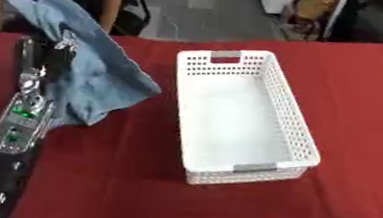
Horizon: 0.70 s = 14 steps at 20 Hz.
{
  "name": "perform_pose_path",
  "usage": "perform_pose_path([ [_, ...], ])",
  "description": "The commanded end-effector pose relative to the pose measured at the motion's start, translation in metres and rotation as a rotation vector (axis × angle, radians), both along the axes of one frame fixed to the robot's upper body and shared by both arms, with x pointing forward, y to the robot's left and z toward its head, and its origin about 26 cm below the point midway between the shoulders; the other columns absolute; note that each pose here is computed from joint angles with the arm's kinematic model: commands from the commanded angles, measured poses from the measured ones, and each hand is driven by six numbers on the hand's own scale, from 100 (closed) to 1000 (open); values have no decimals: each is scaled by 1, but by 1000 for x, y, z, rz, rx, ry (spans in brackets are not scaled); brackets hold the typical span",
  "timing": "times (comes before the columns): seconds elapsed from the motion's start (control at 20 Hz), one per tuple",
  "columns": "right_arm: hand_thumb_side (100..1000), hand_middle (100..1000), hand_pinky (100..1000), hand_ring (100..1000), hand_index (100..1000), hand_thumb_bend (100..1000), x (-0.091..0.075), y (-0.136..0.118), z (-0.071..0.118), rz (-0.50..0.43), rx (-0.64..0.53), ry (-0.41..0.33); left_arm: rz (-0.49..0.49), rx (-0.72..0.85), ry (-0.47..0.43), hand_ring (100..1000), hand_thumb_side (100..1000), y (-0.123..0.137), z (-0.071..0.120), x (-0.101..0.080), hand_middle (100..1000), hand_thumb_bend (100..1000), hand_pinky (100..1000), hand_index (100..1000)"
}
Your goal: Pick up objects on the table and place them in the box.
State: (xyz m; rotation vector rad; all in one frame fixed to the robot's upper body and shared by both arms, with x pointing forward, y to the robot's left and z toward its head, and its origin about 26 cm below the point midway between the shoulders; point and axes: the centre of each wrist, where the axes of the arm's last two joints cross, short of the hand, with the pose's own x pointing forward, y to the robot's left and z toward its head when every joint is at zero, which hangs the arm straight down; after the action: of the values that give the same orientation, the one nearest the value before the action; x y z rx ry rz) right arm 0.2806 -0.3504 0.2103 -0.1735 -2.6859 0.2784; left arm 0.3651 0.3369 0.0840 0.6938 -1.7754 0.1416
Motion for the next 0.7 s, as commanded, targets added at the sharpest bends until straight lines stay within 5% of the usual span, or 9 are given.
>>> perform_pose_path([
  [0.05,940,870,814,892,955,100,-2,-1,7,-4,-18,-19,-30,4,-73,100,434,-6,21,7,198,100,100,205],
  [0.7,940,869,813,892,955,100,-1,0,6,4,-18,-11,-211,-68,-340,100,523,-34,92,29,192,100,100,216],
])
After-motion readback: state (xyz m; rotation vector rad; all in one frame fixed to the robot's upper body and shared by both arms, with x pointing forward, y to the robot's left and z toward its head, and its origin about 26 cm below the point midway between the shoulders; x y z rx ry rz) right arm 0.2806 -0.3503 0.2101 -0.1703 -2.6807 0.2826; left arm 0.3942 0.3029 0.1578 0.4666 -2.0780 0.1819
